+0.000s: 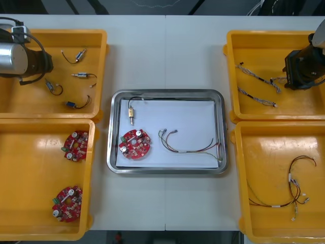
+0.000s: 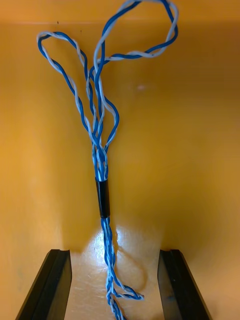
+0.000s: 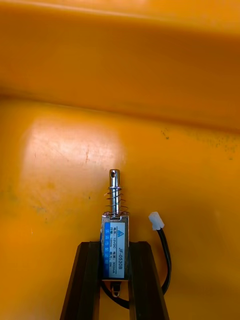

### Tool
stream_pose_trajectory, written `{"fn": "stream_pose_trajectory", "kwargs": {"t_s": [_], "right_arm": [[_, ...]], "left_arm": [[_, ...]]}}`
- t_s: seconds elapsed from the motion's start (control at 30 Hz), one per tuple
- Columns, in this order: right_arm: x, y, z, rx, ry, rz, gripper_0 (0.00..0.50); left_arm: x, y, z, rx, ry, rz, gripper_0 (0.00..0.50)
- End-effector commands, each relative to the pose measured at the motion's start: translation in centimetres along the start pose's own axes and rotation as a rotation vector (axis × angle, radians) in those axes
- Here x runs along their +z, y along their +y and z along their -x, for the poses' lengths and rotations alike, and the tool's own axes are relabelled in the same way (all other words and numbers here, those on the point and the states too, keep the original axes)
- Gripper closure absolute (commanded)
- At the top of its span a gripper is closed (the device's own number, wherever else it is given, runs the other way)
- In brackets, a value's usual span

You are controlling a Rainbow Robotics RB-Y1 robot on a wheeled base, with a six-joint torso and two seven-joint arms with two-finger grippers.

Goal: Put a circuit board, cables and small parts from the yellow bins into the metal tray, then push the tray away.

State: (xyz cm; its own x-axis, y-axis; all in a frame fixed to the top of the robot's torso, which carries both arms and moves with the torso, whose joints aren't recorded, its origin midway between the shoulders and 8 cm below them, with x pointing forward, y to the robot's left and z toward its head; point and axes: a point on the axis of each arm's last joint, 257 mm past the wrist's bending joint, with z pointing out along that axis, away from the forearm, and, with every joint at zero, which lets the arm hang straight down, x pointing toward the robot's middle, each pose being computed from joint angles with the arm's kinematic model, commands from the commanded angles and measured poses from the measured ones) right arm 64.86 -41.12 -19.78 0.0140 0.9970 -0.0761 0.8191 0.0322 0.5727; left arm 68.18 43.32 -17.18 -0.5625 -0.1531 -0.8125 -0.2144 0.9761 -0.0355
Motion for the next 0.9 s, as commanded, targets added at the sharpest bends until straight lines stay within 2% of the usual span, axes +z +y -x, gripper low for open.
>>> {"fn": "stream_pose_trajectory", "kwargs": {"t_s": [0.03,0.13,0.17,0.23,0.27,0.3,0.33,0.47,0.67,0.8,0.9], "right_arm": [[2.2,-3.8,0.0,0.016,-0.011,-0.060,0.000],[2.6,-4.5,0.2,0.017,-0.012,-0.068,0.000],[2.7,-4.6,0.2,0.020,-0.010,-0.068,0.018],[2.9,-4.9,0.2,0.020,-0.009,-0.069,0.179],[3.0,-4.9,0.2,0.021,-0.009,-0.067,0.341],[3.1,-5.1,0.2,0.023,-0.011,-0.067,0.447],[3.2,-5.1,0.2,0.023,-0.009,-0.063,0.500],[3.2,-5.0,0.0,0.040,0.003,-0.055,0.500],[2.9,-5.0,0.8,0.024,-0.009,-0.065,0.500],[1.4,-4.5,1.5,-0.005,-0.017,-0.088,0.500],[0.1,-4.2,2.0,-0.020,-0.019,-0.107,0.500]], "left_arm": [[-1.4,0.5,-0.1,0.146,0.055,0.013,0.500],[-2.9,1.0,0.5,0.164,0.091,0.030,0.500],[-3.4,1.1,0.7,0.169,0.105,0.038,0.500],[-4.4,1.5,1.1,0.180,0.125,0.054,0.500],[-5.2,1.7,1.4,0.190,0.138,0.066,0.500],[-5.5,1.7,1.4,0.194,0.146,0.071,0.500],[-6.3,1.7,1.4,0.202,0.166,0.080,0.500],[-8.7,0.8,1.2,0.224,0.225,0.094,0.500],[-11.7,-0.9,1.0,0.212,0.264,0.106,0.500],[-13.5,-2.7,0.4,0.209,0.292,0.085,0.500],[-14.6,-3.7,0.0,0.205,0.298,0.073,0.500]]}}
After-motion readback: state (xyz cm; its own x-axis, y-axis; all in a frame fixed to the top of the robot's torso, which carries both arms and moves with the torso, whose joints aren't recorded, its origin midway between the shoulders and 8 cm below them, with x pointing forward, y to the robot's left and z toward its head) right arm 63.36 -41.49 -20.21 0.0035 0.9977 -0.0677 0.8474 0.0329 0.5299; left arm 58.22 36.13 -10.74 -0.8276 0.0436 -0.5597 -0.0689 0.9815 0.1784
